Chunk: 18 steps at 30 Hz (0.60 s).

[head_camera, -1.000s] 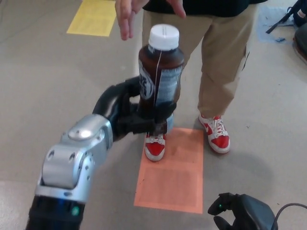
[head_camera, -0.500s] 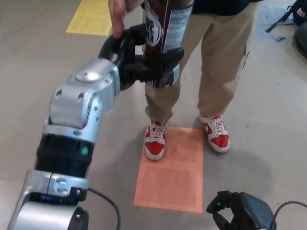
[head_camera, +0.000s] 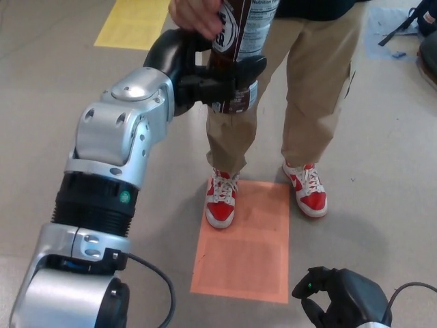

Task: The robot recieved a bottle of protein shake from a person using its left hand and then shake the protein up and down 2 two times and hand it back to the person

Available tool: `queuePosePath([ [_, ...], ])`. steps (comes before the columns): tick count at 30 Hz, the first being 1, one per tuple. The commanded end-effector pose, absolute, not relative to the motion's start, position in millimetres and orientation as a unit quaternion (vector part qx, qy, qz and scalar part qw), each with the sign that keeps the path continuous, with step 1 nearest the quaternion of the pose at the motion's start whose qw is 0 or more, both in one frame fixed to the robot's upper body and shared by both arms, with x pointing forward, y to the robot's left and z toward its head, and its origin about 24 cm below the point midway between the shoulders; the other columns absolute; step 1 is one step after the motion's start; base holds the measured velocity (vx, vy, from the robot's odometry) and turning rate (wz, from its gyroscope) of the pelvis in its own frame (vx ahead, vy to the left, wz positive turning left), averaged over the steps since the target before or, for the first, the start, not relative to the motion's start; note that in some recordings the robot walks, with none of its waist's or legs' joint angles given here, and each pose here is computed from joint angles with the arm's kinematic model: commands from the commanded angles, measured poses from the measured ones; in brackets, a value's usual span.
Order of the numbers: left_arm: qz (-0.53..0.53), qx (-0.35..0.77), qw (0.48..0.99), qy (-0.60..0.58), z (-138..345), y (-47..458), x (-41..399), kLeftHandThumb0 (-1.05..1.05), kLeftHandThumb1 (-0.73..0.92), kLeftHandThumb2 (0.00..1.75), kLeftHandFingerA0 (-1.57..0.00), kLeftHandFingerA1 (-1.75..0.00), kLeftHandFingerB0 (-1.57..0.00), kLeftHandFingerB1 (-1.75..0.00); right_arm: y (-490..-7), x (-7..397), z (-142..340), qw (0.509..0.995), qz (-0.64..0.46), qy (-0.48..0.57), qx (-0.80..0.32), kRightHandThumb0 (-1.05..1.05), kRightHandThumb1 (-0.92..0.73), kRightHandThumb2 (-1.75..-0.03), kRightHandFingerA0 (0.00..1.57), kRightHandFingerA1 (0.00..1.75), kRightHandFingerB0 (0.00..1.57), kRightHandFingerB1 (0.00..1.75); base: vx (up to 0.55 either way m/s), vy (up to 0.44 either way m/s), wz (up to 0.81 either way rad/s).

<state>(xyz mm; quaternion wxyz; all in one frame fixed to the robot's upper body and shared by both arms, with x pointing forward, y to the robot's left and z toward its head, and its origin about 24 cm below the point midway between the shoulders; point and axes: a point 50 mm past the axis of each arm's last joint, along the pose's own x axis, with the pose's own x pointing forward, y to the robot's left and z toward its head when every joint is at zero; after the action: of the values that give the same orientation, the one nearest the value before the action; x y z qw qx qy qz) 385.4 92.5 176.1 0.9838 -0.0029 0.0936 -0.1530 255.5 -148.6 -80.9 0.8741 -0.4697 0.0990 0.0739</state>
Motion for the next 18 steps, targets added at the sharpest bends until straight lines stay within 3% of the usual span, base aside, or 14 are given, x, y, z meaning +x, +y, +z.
queuePosePath([
  [1,-0.144,0.003,0.987,0.074,172.6,98.5,385.6,-0.17,0.74,0.82,-0.87,-1.66,-0.68,-1.32,-152.1,255.1,-80.8,0.876,0.070,0.100,-0.467,-0.48,-0.55,-1.02,1.01,0.84,0.93,0.62,0.00,0.000,0.00],
  [5,-0.139,0.003,0.987,0.076,169.3,103.2,384.7,-0.19,0.76,0.80,-0.89,-1.64,-0.69,-1.30,-149.9,254.9,-81.2,0.872,0.073,0.098,-0.473,-0.48,-0.55,-1.01,1.01,0.83,0.93,0.61,0.00,0.000,0.00],
  [6,-0.134,-0.010,0.988,0.077,167.4,103.8,384.0,-0.26,0.79,0.63,-0.93,-1.30,-0.72,-0.82,-150.7,254.4,-82.0,0.871,0.075,0.102,-0.475,-0.49,-0.57,-1.00,1.00,0.78,0.92,0.61,0.00,0.000,0.00],
  [7,-0.130,-0.008,0.988,0.078,166.4,104.5,383.7,-0.37,0.74,0.62,-0.92,-0.78,-0.59,-0.50,-150.8,254.4,-82.1,0.871,0.075,0.103,-0.475,-0.49,-0.58,-0.97,1.02,0.83,0.93,0.61,0.00,0.000,0.00],
  [8,-0.127,0.000,0.989,0.079,166.3,105.0,383.7,-0.37,0.74,0.62,-0.92,-0.78,-0.59,-0.50,-150.5,254.8,-81.9,0.871,0.074,0.104,-0.474,-0.49,-0.58,-0.97,1.02,0.83,0.93,0.61,0.00,0.000,0.00],
  [9,-0.173,0.001,0.980,0.099,164.3,107.0,381.8,-0.71,0.49,0.85,0.00,-0.18,0.00,-0.14,-150.3,254.4,-82.0,0.873,0.074,0.103,-0.470,-0.51,-0.57,-0.99,1.02,0.88,0.92,0.63,0.00,0.000,0.00],
  [10,-0.206,0.006,0.972,0.114,162.0,108.7,379.0,-0.83,0.50,0.84,0.00,0.00,0.00,0.00,-150.9,253.4,-82.8,0.875,0.072,0.107,-0.467,-0.52,-0.51,-1.11,1.00,0.95,0.86,0.74,0.00,0.000,0.00],
  [11,-0.216,0.013,0.969,0.118,160.6,110.0,377.7,-0.81,0.45,0.78,0.00,0.00,0.00,0.00,-151.1,253.2,-83.3,0.876,0.072,0.111,-0.465,-0.51,-0.58,-1.00,1.00,0.88,0.92,0.63,0.00,0.000,0.00],
  [12,-0.222,0.020,0.968,0.118,159.6,111.5,376.9,-0.81,0.45,0.78,0.00,0.00,0.00,0.00,-151.0,253.3,-83.5,0.876,0.073,0.114,-0.463,-0.51,-0.58,-1.00,1.00,0.88,0.92,0.63,0.00,0.000,0.00],
  [13,-0.229,0.035,0.965,0.122,158.0,114.1,375.8,-0.84,0.58,0.58,0.00,0.00,0.00,0.00,-150.9,253.2,-83.6,0.876,0.073,0.115,-0.462,-0.51,-0.57,-1.00,0.96,0.80,0.92,0.62,0.00,0.000,0.00],
  [14,-0.233,0.037,0.964,0.123,157.4,114.7,375.4,-0.85,0.45,0.78,0.00,0.00,0.00,0.00,-151.2,253.3,-83.6,0.876,0.073,0.115,-0.462,-0.49,-0.56,-0.99,0.98,0.81,0.92,0.62,0.00,0.000,0.00],
  [17,-0.262,0.056,0.955,0.126,153.9,122.2,374.6,-0.89,0.49,0.84,0.00,0.00,0.00,0.00,-151.4,253.4,-83.5,0.874,0.071,0.114,-0.466,-0.47,-0.55,-0.97,1.02,0.82,0.93,0.61,0.00,0.000,0.00],
  [18,-0.267,0.067,0.953,0.127,152.3,123.7,374.5,-0.90,0.63,0.59,0.00,0.00,0.00,0.00,-152.0,252.5,-83.8,0.875,0.070,0.113,-0.466,-0.46,-0.53,-0.98,1.03,0.84,0.93,0.60,0.00,0.000,0.00],
])
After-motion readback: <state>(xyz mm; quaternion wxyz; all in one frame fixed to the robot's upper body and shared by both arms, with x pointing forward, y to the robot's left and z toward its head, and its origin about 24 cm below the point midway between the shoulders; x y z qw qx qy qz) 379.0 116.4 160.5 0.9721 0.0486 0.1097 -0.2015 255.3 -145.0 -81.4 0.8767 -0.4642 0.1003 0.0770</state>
